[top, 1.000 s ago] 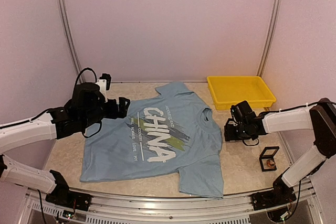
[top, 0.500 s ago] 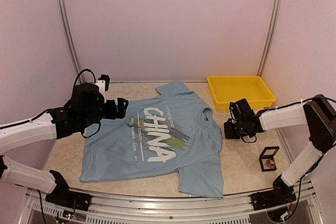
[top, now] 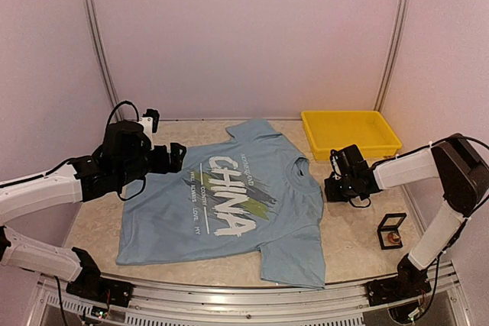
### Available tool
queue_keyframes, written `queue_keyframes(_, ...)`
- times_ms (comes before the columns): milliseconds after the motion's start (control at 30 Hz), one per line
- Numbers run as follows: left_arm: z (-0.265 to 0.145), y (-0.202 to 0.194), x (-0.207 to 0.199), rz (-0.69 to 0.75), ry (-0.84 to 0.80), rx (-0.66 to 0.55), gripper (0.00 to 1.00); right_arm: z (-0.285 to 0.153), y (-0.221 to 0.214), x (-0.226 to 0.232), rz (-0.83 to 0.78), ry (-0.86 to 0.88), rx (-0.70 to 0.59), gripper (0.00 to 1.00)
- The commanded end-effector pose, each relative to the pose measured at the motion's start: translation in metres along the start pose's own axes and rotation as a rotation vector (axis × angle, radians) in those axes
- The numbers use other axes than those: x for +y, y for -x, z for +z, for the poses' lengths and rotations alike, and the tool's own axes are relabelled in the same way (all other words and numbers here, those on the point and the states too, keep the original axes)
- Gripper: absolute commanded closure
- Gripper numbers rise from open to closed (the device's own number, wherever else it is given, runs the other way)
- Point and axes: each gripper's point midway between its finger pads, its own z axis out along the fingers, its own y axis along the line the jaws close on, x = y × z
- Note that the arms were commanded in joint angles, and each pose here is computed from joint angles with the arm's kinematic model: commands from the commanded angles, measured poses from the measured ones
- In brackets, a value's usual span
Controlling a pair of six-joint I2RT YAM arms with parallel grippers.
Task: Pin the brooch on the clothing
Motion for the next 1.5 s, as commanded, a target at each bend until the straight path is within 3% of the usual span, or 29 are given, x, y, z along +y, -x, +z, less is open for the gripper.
queue_keyframes(0, 0.002, -0.003, 0.001, -0.005, -0.002, 0.016, 0.01, 0.005, -0.007, -0.002, -0.006, 0.003, 0.026, 0.5)
queue_keyframes(100, 0.002, -0.004, 0.001, -0.004, -0.003, 0.021, 0.01, 0.001, -0.005, -0.003, -0.01, 0.004, 0.019, 0.56)
queue_keyframes(667, 0.004, -0.006, 0.001, -0.003, -0.003, 0.025, 0.01, -0.015, 0.004, -0.003, -0.02, 0.011, 0.001, 0.72)
queue_keyframes(1000, 0.004, -0.005, 0.004, 0.007, 0.005, 0.025, 0.01, -0.018, 0.004, -0.004, -0.002, 0.006, 0.001, 1.0)
queue_keyframes(1467, -0.002, 0.002, 0.003, 0.014, -0.01, -0.012, 0.01, -0.043, 0.019, 0.013, -0.06, 0.079, -0.001, 1.0)
